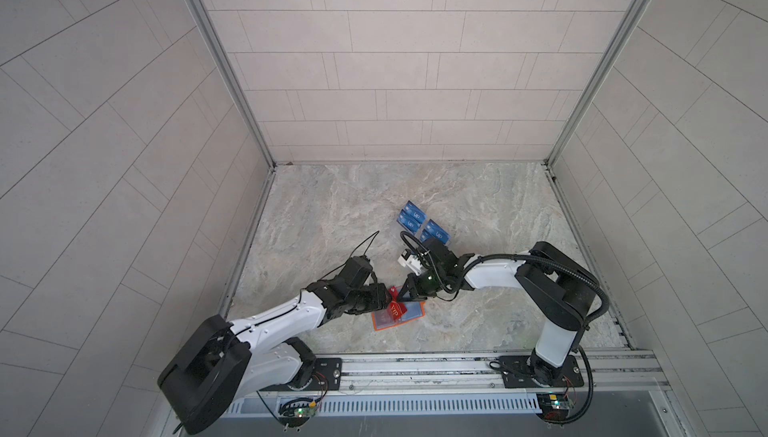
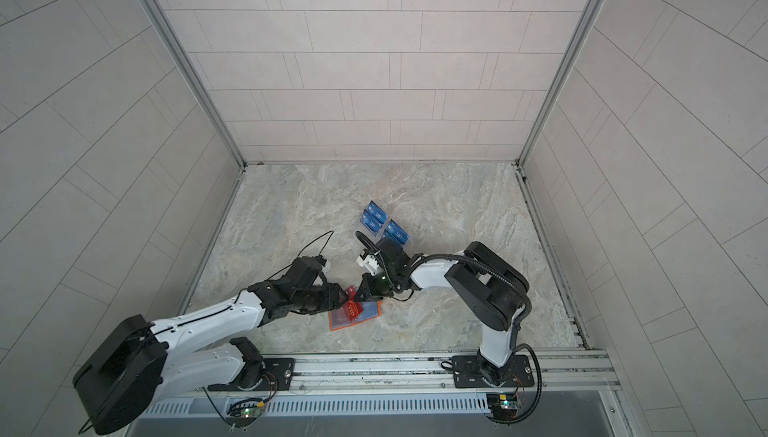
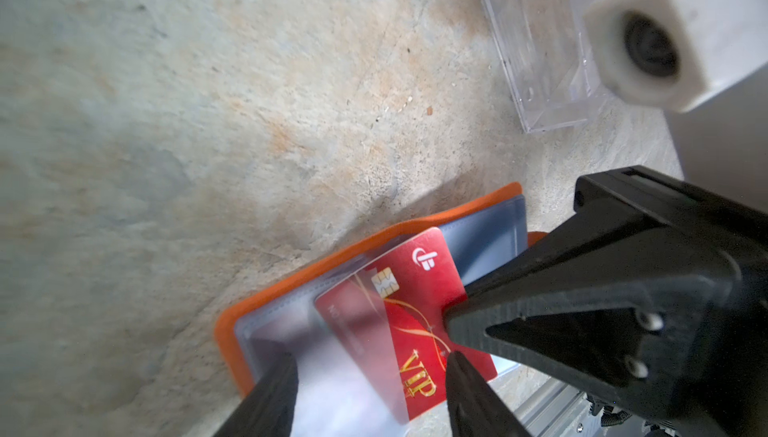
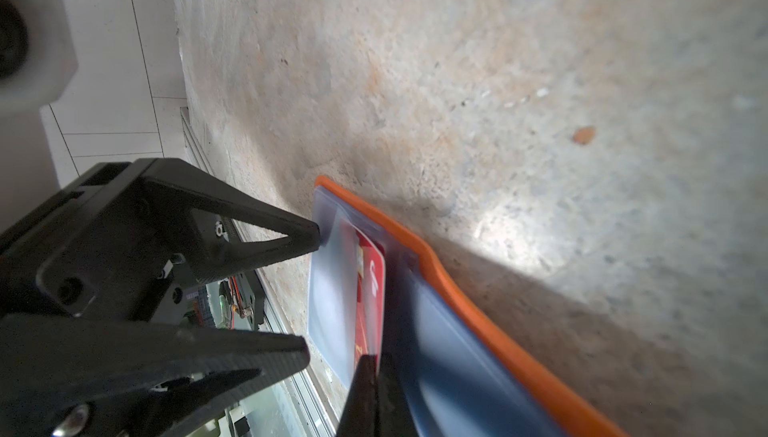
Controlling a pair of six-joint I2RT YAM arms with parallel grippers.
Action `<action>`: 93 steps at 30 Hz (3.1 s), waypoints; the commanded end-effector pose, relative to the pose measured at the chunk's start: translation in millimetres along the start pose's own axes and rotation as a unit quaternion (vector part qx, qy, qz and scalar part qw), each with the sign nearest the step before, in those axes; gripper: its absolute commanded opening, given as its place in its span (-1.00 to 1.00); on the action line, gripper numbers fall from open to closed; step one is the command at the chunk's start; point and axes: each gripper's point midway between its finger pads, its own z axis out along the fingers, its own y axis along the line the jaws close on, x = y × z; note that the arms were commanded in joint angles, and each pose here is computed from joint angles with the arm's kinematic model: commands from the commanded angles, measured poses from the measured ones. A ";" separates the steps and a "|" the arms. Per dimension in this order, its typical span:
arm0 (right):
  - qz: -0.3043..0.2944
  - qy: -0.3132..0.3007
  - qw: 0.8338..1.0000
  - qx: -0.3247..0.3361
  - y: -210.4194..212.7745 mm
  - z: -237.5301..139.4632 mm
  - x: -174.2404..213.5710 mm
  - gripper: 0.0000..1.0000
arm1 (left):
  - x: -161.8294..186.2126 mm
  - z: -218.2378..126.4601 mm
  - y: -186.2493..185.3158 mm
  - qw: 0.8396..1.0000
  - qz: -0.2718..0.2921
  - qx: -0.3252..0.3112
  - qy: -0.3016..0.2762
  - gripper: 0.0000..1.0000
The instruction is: Put the credit cards into the card holder
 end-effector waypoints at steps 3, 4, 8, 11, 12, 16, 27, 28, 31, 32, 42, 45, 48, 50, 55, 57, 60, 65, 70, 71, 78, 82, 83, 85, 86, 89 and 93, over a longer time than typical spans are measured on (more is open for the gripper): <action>0.028 -0.024 0.998 0.048 -23.7 8.4 0.3 -1.00 | 10.3 1.1 13.0 1.000 -0.012 -0.023 0.016 0.21; 0.026 -0.026 0.998 0.048 -22.2 8.2 0.0 -1.00 | 9.7 0.9 9.7 1.000 -0.016 -0.016 0.015 0.21; 0.023 -0.032 0.997 0.066 -20.3 4.5 2.9 -1.00 | 0.2 -8.3 -7.2 1.000 -0.023 0.011 0.001 0.23; 0.021 -0.034 0.996 0.084 -21.5 0.3 5.8 -1.00 | -6.4 -19.5 -7.7 1.000 -0.023 0.001 -0.014 0.25; 0.021 -0.035 0.995 0.089 -21.7 -0.4 7.0 -0.96 | -9.2 -23.7 -4.5 0.999 -0.025 -0.006 -0.023 0.25; 0.020 -0.032 0.995 0.091 -21.3 2.3 12.4 -0.77 | -12.6 -32.1 16.0 0.997 -0.052 -0.019 -0.050 0.21; 0.010 -0.015 0.994 0.109 -17.2 4.0 26.1 -0.56 | 3.2 -18.8 36.7 0.997 -0.066 -0.028 -0.028 -0.03; 0.009 -0.015 0.994 0.112 -16.4 3.0 26.6 -0.55 | 3.8 -17.0 36.3 0.997 -0.067 -0.026 -0.025 -0.04; 0.006 -0.012 0.993 0.118 -14.9 0.8 28.5 -0.53 | 4.9 -12.5 34.5 0.998 -0.065 -0.019 -0.019 -0.05; 0.005 -0.013 0.993 0.118 -13.7 0.9 28.7 -0.51 | 4.0 -11.4 33.5 0.998 -0.064 -0.016 -0.020 -0.04; -0.004 -0.008 0.994 0.106 3.9 11.7 28.0 -0.48 | 1.1 -4.8 24.5 0.998 -0.059 0.007 -0.013 -0.04; -0.006 -0.009 0.995 0.103 9.0 14.0 27.1 -0.48 | 0.6 -3.8 23.0 0.998 -0.055 0.008 -0.011 -0.03; -0.006 -0.010 0.995 0.099 12.7 15.3 25.0 -0.48 | -0.1 -2.6 21.0 0.999 -0.051 0.010 -0.007 -0.01; -0.008 -0.010 0.995 0.097 15.3 17.4 24.0 -0.48 | -0.4 -1.2 20.0 0.999 -0.050 0.012 -0.005 -0.01; -0.007 -0.006 0.995 0.096 17.0 25.9 22.5 -0.47 | -1.5 1.6 18.0 0.999 -0.046 0.014 0.000 0.01; -0.007 -0.005 0.996 0.092 19.8 28.7 22.3 -0.47 | -2.6 1.8 16.7 0.999 -0.045 0.014 0.001 0.01; -0.010 -0.005 0.996 0.093 23.0 29.5 22.0 -0.47 | -4.1 1.6 15.0 0.999 -0.044 0.015 0.001 0.02; -0.017 -0.009 0.992 0.126 16.1 17.9 23.1 -0.46 | -6.1 0.6 17.3 0.999 -0.039 0.001 0.002 0.04; -0.034 -0.019 0.982 0.183 6.9 -7.7 25.0 -0.35 | -6.7 -3.7 24.7 0.999 -0.028 -0.033 0.007 0.12; -0.038 -0.019 0.981 0.190 5.6 -11.4 25.7 -0.33 | -7.3 -5.9 26.5 0.999 -0.025 -0.041 0.006 0.15; -0.045 -0.018 0.980 0.192 5.5 -19.9 27.8 -0.26 | -16.6 -29.0 24.1 0.997 0.002 -0.075 -0.005 0.29; -0.058 -0.022 0.980 0.190 8.8 -28.3 23.2 -0.29 | -12.9 -32.4 10.2 0.998 0.003 -0.056 0.003 0.28; -0.060 -0.020 0.979 0.195 6.2 -31.6 22.0 -0.34 | -10.8 -31.9 3.7 0.999 0.005 -0.048 0.006 0.27; -0.065 -0.017 0.976 0.209 -0.9 -37.6 18.8 -0.42 | -5.6 -27.8 -12.3 1.000 0.006 -0.022 0.013 0.26; -0.069 -0.016 0.974 0.216 -4.9 -40.8 17.2 -0.48 | -2.9 -24.9 -21.1 1.000 0.003 -0.009 0.014 0.25; -0.075 -0.020 0.970 0.232 -15.0 -49.9 11.6 -0.58 | 4.4 -16.1 -39.3 1.000 -0.006 0.015 0.011 0.21; -0.072 -0.019 0.964 0.255 -32.9 -56.1 11.4 -0.61 | 9.6 -4.3 -57.2 1.000 -0.002 0.027 0.013 0.19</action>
